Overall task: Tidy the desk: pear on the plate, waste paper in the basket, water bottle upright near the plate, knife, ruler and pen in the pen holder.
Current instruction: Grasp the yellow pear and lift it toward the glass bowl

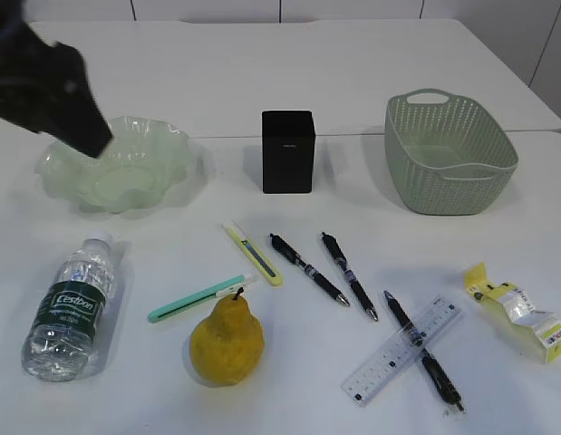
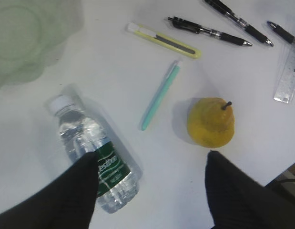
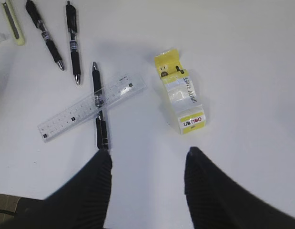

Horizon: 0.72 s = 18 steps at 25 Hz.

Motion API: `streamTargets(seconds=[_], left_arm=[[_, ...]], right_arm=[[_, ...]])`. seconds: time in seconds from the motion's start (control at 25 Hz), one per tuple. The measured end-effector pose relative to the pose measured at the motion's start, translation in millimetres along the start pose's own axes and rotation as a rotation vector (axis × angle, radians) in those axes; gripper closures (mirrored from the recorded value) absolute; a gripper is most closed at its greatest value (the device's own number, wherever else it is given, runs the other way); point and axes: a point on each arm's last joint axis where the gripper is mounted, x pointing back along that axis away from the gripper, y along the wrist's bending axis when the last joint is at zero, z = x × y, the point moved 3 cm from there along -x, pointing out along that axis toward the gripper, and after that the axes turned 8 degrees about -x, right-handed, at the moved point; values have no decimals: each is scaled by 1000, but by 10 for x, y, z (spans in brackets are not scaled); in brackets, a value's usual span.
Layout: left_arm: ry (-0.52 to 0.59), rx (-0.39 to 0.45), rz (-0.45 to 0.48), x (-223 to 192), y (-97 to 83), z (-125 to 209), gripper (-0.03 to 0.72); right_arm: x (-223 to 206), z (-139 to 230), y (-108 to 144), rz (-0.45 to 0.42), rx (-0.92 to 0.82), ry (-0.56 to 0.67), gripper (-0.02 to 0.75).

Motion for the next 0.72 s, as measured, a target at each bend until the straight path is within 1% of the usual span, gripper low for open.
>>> streamTargets(seconds=[0.2, 0.44, 0.56, 0.72], left_arm=[[139, -91, 64, -637, -302, -224, 186], [285, -178, 111, -1293, -650, -258, 186], [323, -213, 123, -1495, -769, -263, 186], [366, -230, 133, -1700, -801, -233, 185]], right_arm=[[-9, 13, -1, 1, -1, 16, 363], [-8, 36, -3, 2, -1, 35, 363], [-8, 47, -4, 3, -1, 44, 363], [-8, 52, -4, 4, -1, 48, 363]])
